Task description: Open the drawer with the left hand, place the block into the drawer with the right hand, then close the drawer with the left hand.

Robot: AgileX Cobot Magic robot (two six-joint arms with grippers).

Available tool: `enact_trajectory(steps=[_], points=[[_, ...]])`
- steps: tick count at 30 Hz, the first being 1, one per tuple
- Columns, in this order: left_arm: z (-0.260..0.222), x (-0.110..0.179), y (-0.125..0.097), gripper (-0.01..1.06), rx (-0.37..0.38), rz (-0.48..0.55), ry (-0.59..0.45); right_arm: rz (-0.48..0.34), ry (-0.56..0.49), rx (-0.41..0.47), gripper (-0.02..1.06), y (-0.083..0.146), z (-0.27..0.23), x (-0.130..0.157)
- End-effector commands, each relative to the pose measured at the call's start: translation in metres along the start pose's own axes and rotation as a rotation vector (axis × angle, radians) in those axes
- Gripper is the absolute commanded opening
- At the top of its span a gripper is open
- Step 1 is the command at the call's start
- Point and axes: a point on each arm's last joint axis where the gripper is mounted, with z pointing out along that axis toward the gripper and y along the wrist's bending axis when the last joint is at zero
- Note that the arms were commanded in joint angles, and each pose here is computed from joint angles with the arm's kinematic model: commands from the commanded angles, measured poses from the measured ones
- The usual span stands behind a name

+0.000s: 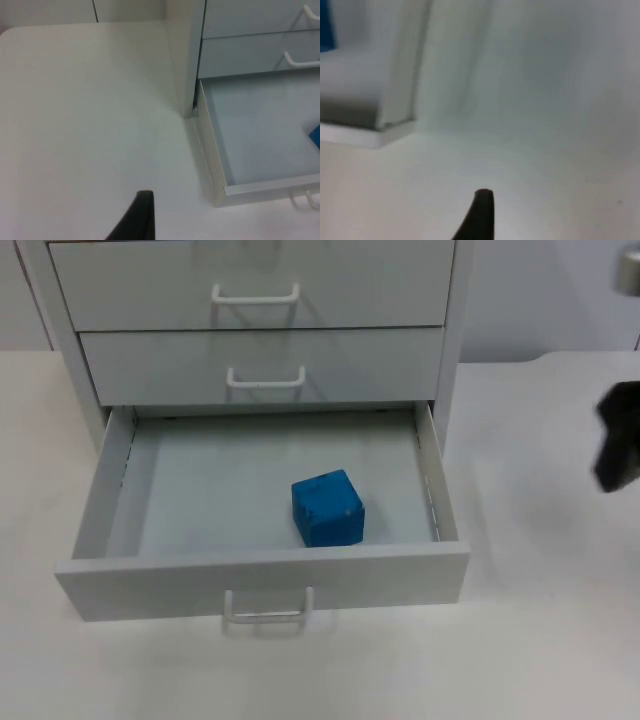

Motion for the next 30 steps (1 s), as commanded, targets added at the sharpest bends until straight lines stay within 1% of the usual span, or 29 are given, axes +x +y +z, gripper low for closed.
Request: enact_trajectory(steps=[1,2,6,7,8,10,11,13,14,18,27,28,29,30], points=[[-0.001,0.001,0.000,1.05,-0.002,-0.005,-0.004,0.060,0.033,0.024,0.78,-0.028,-0.004,0.002],[-0.001,0.001,0.000,1.05,-0.002,-0.005,-0.004,0.060,0.033,0.024,0.78,-0.028,-0.004,0.002],[-0.001,0.002,-0.001,1.05,0.006,0.015,0.005,0.136,-0.002,0.065,0.78,-0.062,-0.024,0.004],[-0.001,0.002,-0.001,1.05,0.006,0.015,0.005,0.145,-0.010,0.076,0.78,-0.068,-0.032,0.006],[-0.001,0.002,-0.001,1.05,0.006,0.015,0.005,0.145,-0.010,0.076,0.78,-0.068,-0.032,0.006],[-0.001,0.002,-0.001,1.05,0.015,0.015,0.005,0.167,-0.028,0.093,0.78,-0.079,-0.046,0.011],[-0.001,0.002,-0.003,1.05,0.029,0.018,0.005,0.162,-0.044,0.097,0.78,-0.080,-0.053,0.014],[-0.001,0.002,-0.005,1.05,0.055,0.029,0.001,0.158,-0.076,0.100,0.78,-0.080,-0.064,0.020],[-0.001,0.002,-0.005,1.05,0.055,0.029,0.001,0.158,-0.076,0.100,0.78,-0.080,-0.064,0.020],[-0.001,0.002,-0.006,1.05,0.070,0.042,0.001,0.153,-0.143,0.105,0.78,-0.078,-0.081,0.031],[-0.001,0.005,-0.009,1.04,0.098,0.042,0.037,0.130,-0.168,0.133,0.78,-0.078,-0.091,0.047],[-0.001,0.005,-0.010,1.01,0.106,0.037,0.040,0.130,-0.174,0.133,0.78,-0.078,-0.091,0.048],[-0.001,0.005,-0.010,0.96,0.114,0.033,0.038,0.132,-0.181,0.129,0.78,-0.077,-0.093,0.048],[-0.001,0.005,-0.012,0.88,0.128,0.036,0.035,0.132,-0.184,0.129,0.78,-0.077,-0.093,0.048]])
